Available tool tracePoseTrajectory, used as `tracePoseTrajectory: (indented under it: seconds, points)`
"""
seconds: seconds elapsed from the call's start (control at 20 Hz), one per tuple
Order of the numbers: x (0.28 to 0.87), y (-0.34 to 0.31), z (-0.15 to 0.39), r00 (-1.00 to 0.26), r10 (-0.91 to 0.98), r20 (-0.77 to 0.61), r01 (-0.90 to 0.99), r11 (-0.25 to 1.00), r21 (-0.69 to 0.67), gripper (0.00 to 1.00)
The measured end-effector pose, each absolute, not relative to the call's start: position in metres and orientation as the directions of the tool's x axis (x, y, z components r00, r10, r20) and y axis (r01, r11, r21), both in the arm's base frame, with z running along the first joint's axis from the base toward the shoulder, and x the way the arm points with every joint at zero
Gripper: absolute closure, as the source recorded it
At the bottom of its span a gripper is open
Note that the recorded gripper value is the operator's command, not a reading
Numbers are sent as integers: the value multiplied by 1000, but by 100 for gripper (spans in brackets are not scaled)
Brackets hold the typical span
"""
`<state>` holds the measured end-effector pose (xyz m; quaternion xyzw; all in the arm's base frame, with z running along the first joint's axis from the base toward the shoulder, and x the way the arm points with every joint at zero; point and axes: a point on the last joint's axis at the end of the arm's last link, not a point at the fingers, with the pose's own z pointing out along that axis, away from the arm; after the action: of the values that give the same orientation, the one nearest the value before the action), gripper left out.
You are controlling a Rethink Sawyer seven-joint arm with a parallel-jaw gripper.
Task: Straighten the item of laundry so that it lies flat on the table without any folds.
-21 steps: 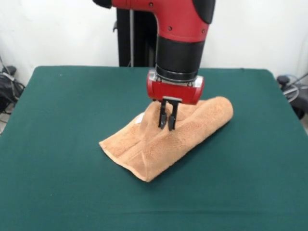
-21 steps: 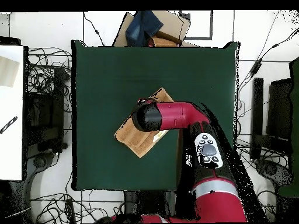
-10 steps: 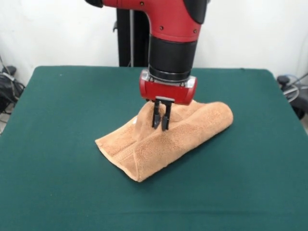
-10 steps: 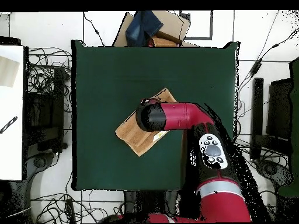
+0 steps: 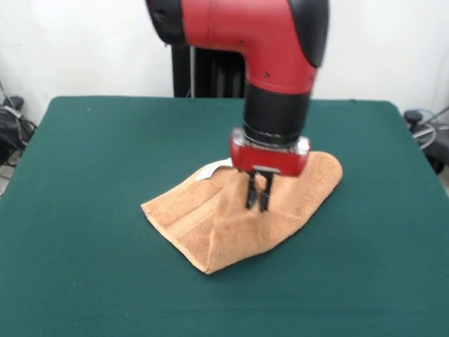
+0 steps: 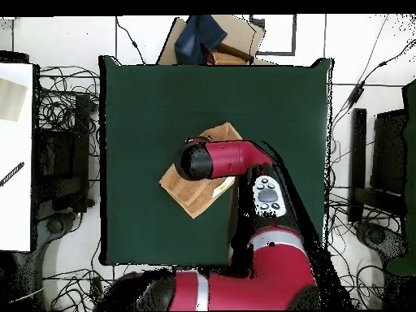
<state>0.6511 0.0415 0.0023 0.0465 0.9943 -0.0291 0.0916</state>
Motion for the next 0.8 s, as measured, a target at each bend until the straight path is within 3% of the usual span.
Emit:
tracePoseTrajectory:
  seconds: [0.4, 0.8]
  points:
    - [671, 108, -43, -974, 81, -212, 91, 995, -40, 100]
    - [692, 119, -24, -975, 168, -149, 172, 985, -16, 100]
